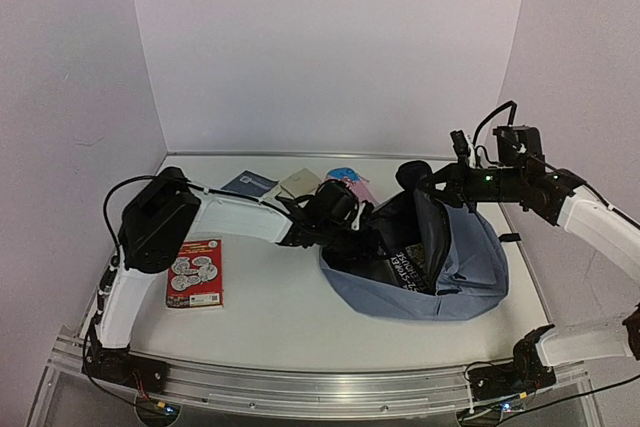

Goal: Pack the student bag
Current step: Place the book in the student bag, then move the student bag to the center of the board.

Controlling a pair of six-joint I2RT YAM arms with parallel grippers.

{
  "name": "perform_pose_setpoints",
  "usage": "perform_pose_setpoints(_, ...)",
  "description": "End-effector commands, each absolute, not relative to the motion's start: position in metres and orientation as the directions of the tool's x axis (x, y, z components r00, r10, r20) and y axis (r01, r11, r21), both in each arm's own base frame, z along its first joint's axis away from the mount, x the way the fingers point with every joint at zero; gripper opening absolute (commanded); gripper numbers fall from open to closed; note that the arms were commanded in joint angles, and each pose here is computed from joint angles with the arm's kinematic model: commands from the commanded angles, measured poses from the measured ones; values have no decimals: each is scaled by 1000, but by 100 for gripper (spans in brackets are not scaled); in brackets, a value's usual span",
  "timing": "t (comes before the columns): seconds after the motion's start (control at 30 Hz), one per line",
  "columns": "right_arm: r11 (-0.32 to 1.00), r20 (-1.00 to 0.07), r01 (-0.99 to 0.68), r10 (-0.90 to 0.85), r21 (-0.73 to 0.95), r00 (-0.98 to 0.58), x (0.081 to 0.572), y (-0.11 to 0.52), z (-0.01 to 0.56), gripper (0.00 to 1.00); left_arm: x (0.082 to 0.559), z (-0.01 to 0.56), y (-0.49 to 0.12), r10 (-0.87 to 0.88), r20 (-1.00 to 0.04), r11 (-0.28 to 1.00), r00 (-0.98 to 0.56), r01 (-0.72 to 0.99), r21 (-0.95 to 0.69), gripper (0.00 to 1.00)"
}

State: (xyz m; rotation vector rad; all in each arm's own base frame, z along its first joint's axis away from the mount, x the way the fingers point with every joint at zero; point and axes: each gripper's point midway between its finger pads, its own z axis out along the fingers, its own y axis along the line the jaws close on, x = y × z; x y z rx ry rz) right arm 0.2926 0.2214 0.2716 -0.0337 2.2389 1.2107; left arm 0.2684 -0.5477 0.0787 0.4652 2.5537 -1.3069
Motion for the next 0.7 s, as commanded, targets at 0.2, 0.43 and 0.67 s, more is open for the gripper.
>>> perform_pose_setpoints(0.2,723,-644,-285,280,629,-712,312,197,285,0,279,174,-455,84,-506,642,-858,435,-631,68)
perform_pose_setpoints(0.43,915,-658,0,289,403,-695,323,135,234,0,276,132,-430,119,-426,744,-897,365,-560,73)
perform_pose_setpoints(0.67,959,-665,250,273,133,-695,316,73,188,0,274,106,-451,151,-365,721,-919,355,-595,78)
